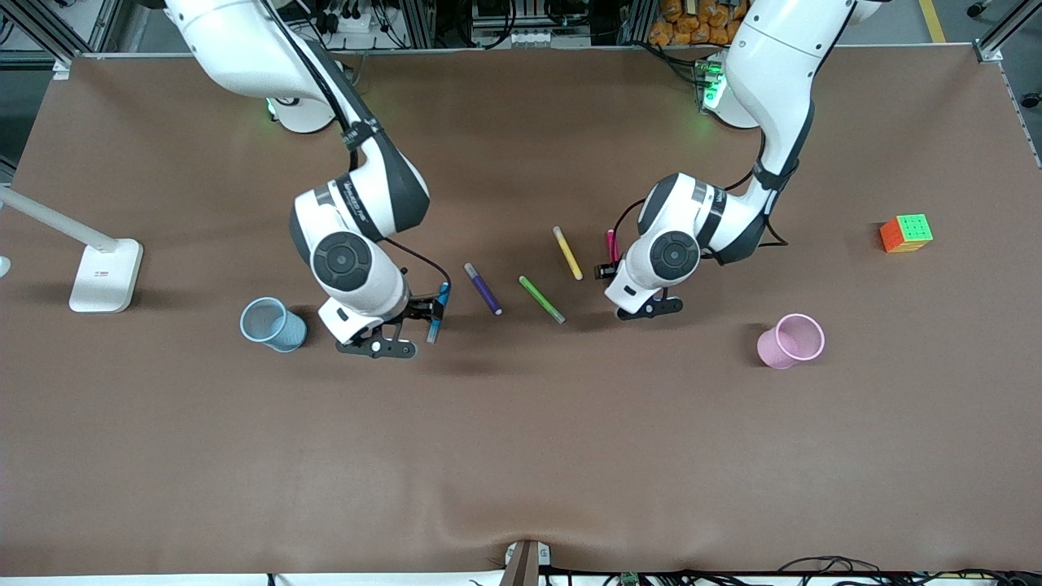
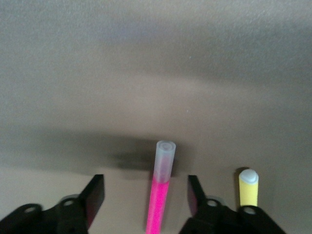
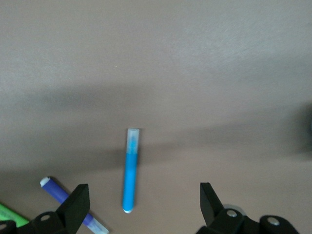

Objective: Place pink and blue markers in matching cups
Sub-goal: 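Lower the left gripper to the pink marker while the right gripper reaches the blue marker, then close both grippers on the pink and blue markers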

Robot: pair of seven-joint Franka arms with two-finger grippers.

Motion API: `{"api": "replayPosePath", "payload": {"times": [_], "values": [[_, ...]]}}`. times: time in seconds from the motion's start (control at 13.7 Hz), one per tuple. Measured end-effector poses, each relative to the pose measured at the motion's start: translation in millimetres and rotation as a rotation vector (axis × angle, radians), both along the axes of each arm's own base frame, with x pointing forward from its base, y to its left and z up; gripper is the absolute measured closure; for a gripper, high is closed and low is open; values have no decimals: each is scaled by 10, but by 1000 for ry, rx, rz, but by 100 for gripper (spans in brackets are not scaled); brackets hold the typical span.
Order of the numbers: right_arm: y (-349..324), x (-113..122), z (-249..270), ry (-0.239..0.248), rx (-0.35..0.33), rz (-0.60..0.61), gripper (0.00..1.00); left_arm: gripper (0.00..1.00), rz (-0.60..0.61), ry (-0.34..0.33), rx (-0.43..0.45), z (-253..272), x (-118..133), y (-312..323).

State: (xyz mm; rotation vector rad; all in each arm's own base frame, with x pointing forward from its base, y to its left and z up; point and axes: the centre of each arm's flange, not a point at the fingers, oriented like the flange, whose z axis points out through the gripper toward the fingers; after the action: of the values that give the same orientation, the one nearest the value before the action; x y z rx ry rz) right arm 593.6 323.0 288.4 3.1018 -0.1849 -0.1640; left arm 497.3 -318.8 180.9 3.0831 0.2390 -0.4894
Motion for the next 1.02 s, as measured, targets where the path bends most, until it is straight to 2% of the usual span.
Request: {"api": "replayPosePath", "payload": {"times": [0.15,0.22,0.51,0.66,0.73,0.8,0.88,0.95,1.02], "values": [[191,-77,-209,-8,-6,-35,0,35,19,7,-13,-14,23,-22],[277,-119,-307,-12,-7,-46,0,41,26,11,-17,-24,19,-28],[288,-217,-698,-58,11,-61,0,43,26,20,-16,-69,-3,-40],[251,-248,-788,-60,11,-41,0,47,26,25,-14,-102,-12,-36],[244,-252,-804,-60,13,-10,0,52,26,27,-13,-113,-15,-35],[233,-248,-815,-60,14,19,0,62,26,27,-13,-118,-16,-35],[217,-241,-831,-59,14,38,0,62,26,28,-12,-119,-17,-35],[206,-237,-851,-58,13,50,0,69,26,28,-12,-120,-17,-35],[203,-238,-874,-57,12,53,0,81,26,28,-12,-122,-17,-35]]}}
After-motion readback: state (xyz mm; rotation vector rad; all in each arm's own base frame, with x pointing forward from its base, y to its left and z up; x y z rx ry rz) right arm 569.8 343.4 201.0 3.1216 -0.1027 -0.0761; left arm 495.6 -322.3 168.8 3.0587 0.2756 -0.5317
